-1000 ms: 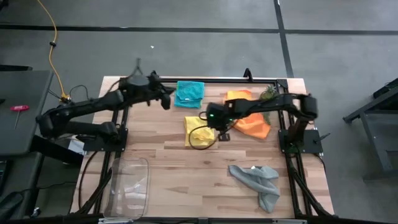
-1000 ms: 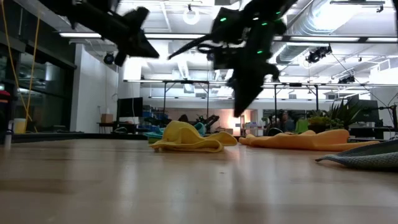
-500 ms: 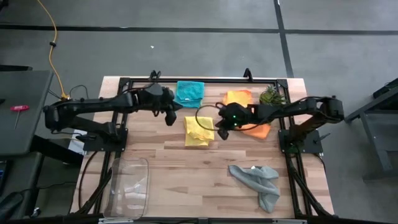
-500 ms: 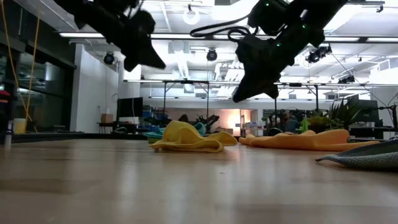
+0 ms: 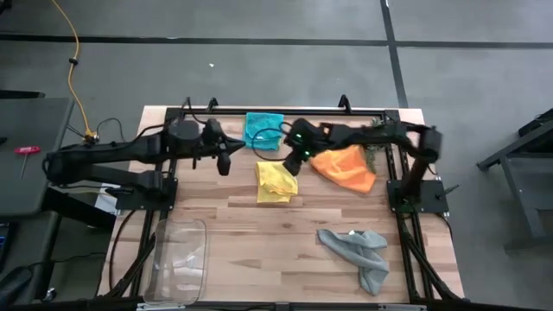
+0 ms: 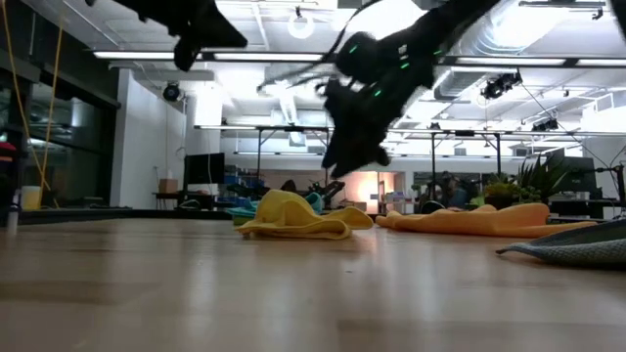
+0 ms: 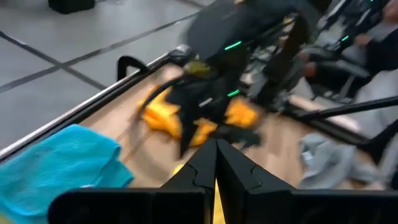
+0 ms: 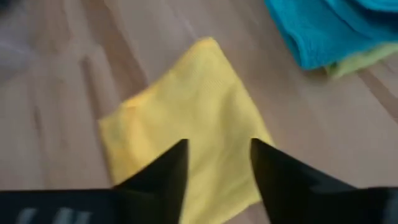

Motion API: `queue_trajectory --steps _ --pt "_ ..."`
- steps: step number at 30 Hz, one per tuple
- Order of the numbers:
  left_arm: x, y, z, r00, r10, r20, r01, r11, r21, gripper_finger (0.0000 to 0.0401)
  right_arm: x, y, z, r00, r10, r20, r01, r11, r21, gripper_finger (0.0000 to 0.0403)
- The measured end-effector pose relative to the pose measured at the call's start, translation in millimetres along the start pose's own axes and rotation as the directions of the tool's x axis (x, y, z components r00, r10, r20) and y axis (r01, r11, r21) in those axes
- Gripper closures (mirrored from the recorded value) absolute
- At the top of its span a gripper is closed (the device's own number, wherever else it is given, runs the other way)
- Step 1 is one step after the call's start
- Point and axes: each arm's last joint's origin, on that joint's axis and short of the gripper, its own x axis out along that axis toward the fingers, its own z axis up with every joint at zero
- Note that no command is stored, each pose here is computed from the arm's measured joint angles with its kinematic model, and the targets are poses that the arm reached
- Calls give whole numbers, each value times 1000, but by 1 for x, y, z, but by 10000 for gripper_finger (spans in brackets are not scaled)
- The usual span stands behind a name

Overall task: Fold microfiber towels
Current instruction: Stack the yellow microfiber towel on the folded microfiber towels

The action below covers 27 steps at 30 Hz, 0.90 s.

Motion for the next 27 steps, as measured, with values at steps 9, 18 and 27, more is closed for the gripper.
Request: queue_trajectory --steps 9,18,27 --pt "-22 -18 2 993 -111 40 114 991 -77 401 53 -19 30 986 49 -160 -70 989 -128 143" --pt "-22 -25 -6 995 -96 -6 95 991 -91 401 66 -24 17 960 -49 -275 -23 967 -255 150" --pt "-23 -27 -8 997 -76 -9 75 995 -66 401 71 -14 5 948 -122 -293 17 942 -336 221"
